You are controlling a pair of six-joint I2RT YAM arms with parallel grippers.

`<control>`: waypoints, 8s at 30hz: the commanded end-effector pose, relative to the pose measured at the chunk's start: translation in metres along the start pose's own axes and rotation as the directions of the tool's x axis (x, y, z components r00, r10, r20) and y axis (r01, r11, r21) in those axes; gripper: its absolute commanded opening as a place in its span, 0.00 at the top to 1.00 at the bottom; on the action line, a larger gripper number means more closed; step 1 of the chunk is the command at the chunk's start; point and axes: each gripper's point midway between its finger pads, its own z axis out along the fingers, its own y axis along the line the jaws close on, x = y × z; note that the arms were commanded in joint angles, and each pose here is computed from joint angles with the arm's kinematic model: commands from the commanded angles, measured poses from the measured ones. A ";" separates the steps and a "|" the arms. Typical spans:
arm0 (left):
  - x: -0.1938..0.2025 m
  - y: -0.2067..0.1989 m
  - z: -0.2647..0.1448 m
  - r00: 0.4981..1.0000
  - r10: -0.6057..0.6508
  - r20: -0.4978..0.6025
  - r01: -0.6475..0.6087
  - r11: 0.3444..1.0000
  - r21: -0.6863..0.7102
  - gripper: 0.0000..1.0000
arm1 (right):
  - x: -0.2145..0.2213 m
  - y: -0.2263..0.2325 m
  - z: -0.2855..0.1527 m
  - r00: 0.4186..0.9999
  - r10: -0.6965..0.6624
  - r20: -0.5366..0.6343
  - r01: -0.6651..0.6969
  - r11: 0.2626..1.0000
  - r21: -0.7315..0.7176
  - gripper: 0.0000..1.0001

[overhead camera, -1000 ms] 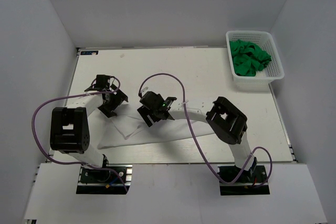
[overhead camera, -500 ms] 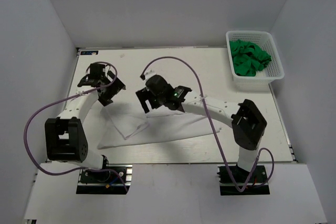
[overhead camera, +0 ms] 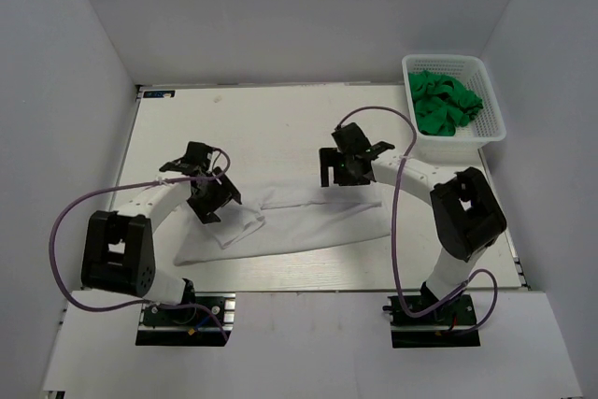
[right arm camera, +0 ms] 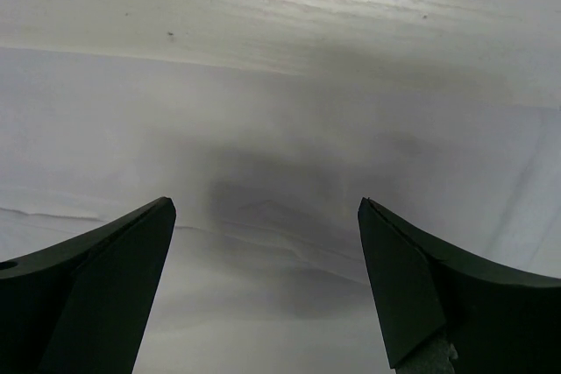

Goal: Fold and stack the t-shirts
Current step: Rotate the tshirt 90 degrees, then grab the bottom of the folded rectangular tshirt with both arms, then fold the folded rectangular tshirt in 1/3 of the way

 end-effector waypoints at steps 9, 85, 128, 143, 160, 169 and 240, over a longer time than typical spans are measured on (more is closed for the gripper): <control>0.011 0.025 0.038 0.996 -0.018 -0.093 -0.004 0.974 -0.228 0.85 | 0.018 -0.033 0.024 0.989 0.115 -0.095 -0.118 0.993 -0.018 0.10; 0.057 -0.030 0.019 0.958 0.282 -0.056 -0.271 0.951 0.151 0.00 | 0.092 0.079 -0.023 0.917 -0.008 -0.398 -0.139 0.931 -0.338 0.10; -0.032 -0.140 -0.009 0.967 0.249 0.043 -0.253 0.950 0.181 1.00 | -0.080 0.078 -0.030 0.993 0.098 -0.065 -0.114 0.936 -0.333 1.00; -0.117 -0.200 0.006 0.979 0.130 0.157 -0.170 0.945 0.280 1.00 | -0.167 0.055 0.005 0.991 0.121 0.055 -0.101 0.954 -0.282 1.00; -0.158 -0.210 0.043 0.977 0.076 0.199 -0.126 0.958 0.256 1.00 | -0.193 0.030 0.051 0.979 0.175 0.099 -0.136 0.938 -0.318 1.00; -0.169 -0.219 0.059 0.976 0.070 0.206 -0.128 0.950 0.286 1.00 | -0.203 0.029 0.070 0.974 0.193 0.121 -0.133 0.913 -0.385 1.00; -0.017 -0.062 -0.038 0.936 0.264 0.234 -0.305 0.939 0.160 0.00 | -0.041 0.059 -0.070 0.813 -0.492 0.312 0.555 0.817 -0.158 0.10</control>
